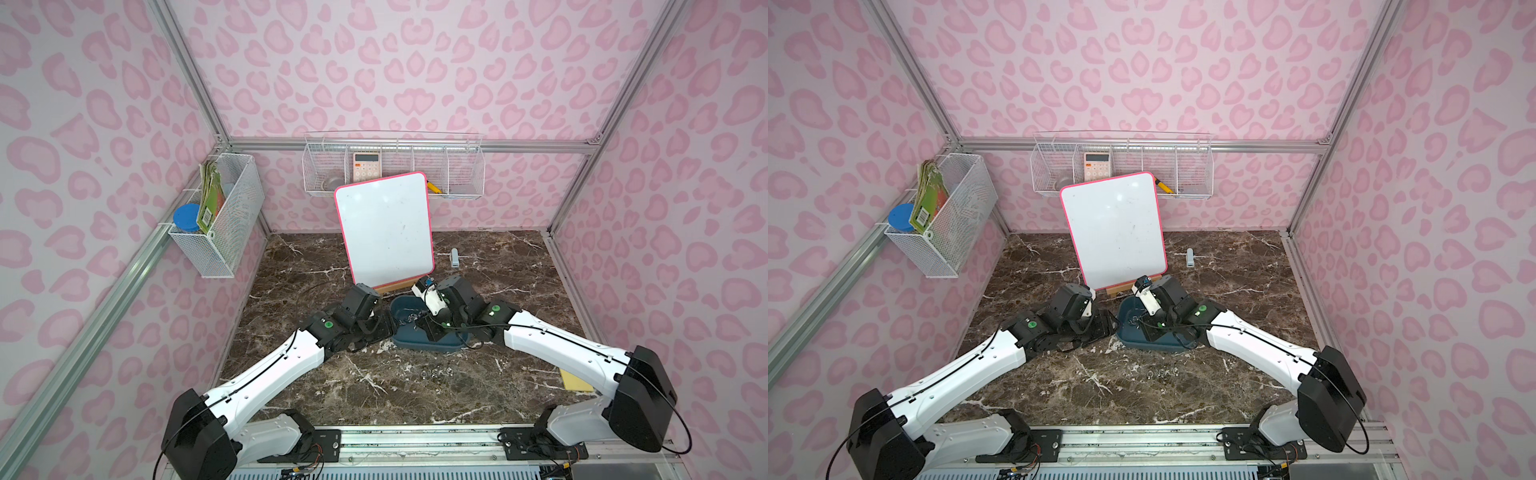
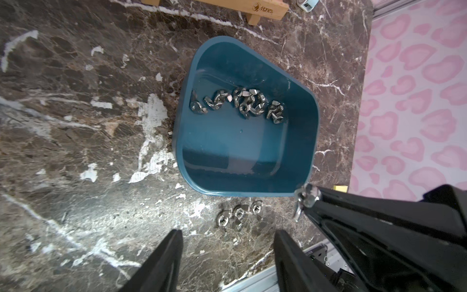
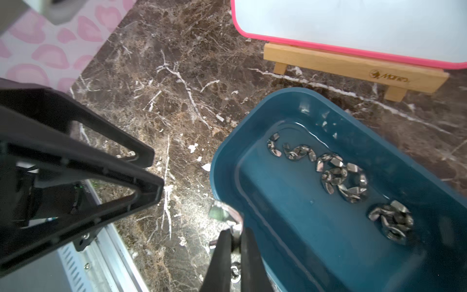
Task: Take out the wing nut from the storage box
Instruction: Pick up the wing nut from the storage box.
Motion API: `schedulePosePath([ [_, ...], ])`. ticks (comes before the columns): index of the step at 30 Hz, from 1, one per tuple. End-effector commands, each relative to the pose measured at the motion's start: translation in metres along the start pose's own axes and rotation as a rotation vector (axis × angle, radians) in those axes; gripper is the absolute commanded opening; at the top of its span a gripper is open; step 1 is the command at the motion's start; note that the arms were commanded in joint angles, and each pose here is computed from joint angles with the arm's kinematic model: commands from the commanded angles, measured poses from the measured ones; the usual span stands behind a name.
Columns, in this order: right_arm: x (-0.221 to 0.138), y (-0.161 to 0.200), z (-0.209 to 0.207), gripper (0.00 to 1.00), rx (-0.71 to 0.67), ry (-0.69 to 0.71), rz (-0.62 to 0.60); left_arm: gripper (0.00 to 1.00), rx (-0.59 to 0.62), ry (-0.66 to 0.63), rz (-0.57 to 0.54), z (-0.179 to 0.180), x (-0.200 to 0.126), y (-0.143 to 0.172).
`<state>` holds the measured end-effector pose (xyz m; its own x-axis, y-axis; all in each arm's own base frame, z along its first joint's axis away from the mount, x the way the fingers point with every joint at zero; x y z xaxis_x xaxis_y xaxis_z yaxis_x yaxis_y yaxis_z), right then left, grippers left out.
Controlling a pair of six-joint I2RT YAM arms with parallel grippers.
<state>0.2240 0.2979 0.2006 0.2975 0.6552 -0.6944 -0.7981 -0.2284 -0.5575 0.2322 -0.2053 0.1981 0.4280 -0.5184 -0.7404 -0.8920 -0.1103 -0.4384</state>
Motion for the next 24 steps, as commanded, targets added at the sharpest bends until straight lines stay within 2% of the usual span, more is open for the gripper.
schedulePosePath([
  [1, -0.005, 0.0, 0.017, 0.01, 0.024, -0.119, -0.004, 0.57, 0.005, 0.082, -0.039, -0.016, -0.002, -0.007],
  [6, -0.009, 0.003, 0.021, 0.02, 0.046, -0.163, -0.008, 0.48, 0.022, 0.139, -0.034, -0.028, 0.0, -0.007],
  [12, -0.01, 0.004, 0.022, 0.02, 0.059, -0.174, -0.004, 0.41, 0.043, 0.164, -0.035, -0.036, 0.0, -0.007],
  [24, -0.01, 0.002, 0.024, 0.02, 0.064, -0.198, -0.008, 0.34, 0.06, 0.195, -0.019, -0.041, 0.005, -0.006],
])
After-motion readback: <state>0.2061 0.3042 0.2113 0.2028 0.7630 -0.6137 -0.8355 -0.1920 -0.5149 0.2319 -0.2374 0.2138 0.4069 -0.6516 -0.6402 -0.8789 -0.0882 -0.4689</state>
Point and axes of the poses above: each gripper's point midway between its finger pads, its own x axis out along the fingers, its own z axis along the line the jaws close on, y = z × x, the point moved 4 cm from there along -x, back along the fingers, and after that the axes turned 14 degrees about x, right-handed, at the moved point
